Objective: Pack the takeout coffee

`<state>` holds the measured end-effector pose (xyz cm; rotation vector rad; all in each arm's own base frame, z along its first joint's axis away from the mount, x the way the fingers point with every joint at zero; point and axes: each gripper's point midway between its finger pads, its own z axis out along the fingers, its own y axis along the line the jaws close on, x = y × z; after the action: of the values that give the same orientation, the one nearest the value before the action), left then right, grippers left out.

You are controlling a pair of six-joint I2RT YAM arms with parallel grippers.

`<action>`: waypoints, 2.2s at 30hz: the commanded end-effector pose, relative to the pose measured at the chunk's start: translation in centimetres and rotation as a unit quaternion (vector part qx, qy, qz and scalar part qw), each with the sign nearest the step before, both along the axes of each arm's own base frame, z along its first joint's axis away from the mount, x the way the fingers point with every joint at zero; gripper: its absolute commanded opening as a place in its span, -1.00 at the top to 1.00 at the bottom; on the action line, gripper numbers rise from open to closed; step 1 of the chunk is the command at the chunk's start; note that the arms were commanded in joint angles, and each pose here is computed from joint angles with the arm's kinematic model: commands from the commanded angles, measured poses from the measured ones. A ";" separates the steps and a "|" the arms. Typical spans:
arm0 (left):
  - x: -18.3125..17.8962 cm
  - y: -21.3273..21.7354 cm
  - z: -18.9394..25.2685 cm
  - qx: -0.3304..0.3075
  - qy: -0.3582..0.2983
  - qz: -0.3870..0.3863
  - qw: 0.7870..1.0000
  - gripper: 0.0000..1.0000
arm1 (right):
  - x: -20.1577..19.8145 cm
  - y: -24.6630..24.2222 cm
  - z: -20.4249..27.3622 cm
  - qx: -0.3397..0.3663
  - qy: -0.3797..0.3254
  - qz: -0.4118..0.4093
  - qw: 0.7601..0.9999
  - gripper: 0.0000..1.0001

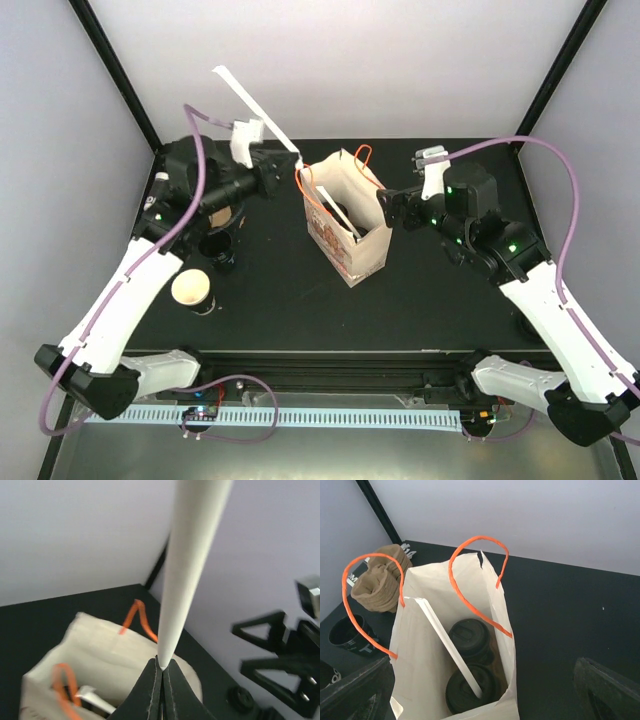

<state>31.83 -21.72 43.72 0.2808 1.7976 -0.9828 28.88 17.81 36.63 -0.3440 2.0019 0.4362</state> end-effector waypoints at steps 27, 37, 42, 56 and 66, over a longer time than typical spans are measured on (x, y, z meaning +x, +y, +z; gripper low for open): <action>-0.5 -9.6 -4.3 0.121 -0.121 -0.057 0.984 -0.25 | -3.6 -3.3 3.7 0.061 -0.031 -0.035 0.997 -1.00; 0.5 -5.9 -2.0 0.077 -0.072 0.017 0.994 -0.11 | -3.4 -2.6 3.1 0.066 -0.020 -0.023 0.997 -1.00; 4.3 3.7 -5.2 0.108 0.067 0.139 0.982 -0.06 | -3.2 -2.0 3.2 0.066 -0.016 -0.013 0.998 -1.00; 15.4 10.3 -22.0 0.346 0.249 0.091 0.900 -0.69 | -3.4 -1.8 2.8 0.063 -0.003 -0.007 0.998 -1.00; 24.5 9.2 -34.8 0.372 0.300 0.082 0.875 -0.98 | -4.2 -2.5 2.4 0.042 0.014 -0.009 0.999 -1.00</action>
<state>54.33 -12.63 11.01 0.2992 2.6894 -0.2259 25.20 15.86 38.25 -0.2696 2.0027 0.5222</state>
